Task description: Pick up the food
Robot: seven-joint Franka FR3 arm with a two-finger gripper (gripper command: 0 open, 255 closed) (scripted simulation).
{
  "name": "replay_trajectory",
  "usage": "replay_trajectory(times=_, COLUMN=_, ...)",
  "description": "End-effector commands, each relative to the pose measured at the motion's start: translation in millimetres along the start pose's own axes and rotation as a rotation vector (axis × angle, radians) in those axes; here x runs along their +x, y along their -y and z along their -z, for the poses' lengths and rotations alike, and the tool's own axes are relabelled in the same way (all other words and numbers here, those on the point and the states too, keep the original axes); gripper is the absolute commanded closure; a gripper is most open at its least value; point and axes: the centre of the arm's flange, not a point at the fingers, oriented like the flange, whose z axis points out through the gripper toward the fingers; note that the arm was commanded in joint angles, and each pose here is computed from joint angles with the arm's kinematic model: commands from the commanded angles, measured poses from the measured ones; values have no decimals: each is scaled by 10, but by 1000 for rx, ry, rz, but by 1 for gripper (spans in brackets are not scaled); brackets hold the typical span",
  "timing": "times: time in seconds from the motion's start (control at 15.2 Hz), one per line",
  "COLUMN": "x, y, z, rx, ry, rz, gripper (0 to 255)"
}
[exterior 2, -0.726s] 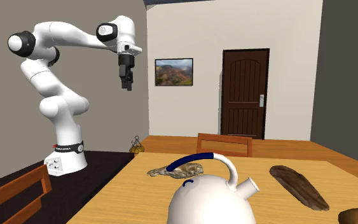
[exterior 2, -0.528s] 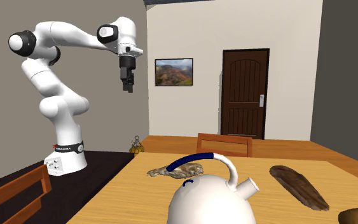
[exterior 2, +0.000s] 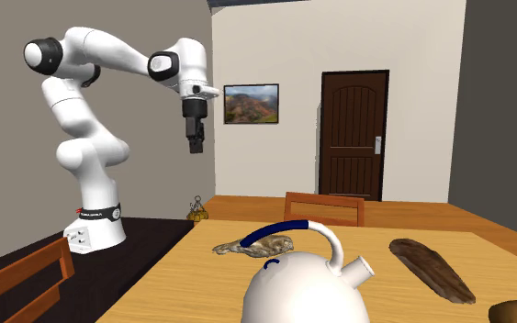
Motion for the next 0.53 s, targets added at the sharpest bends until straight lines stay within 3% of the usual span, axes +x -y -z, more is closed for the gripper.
replay_trajectory(times=0.0, x=124, y=-129, z=-184, rx=4, ry=-9, rz=2, gripper=0)
replay_trajectory(times=0.46, x=543, y=-635, z=-832, rx=23, ry=-33, rz=8, gripper=0)
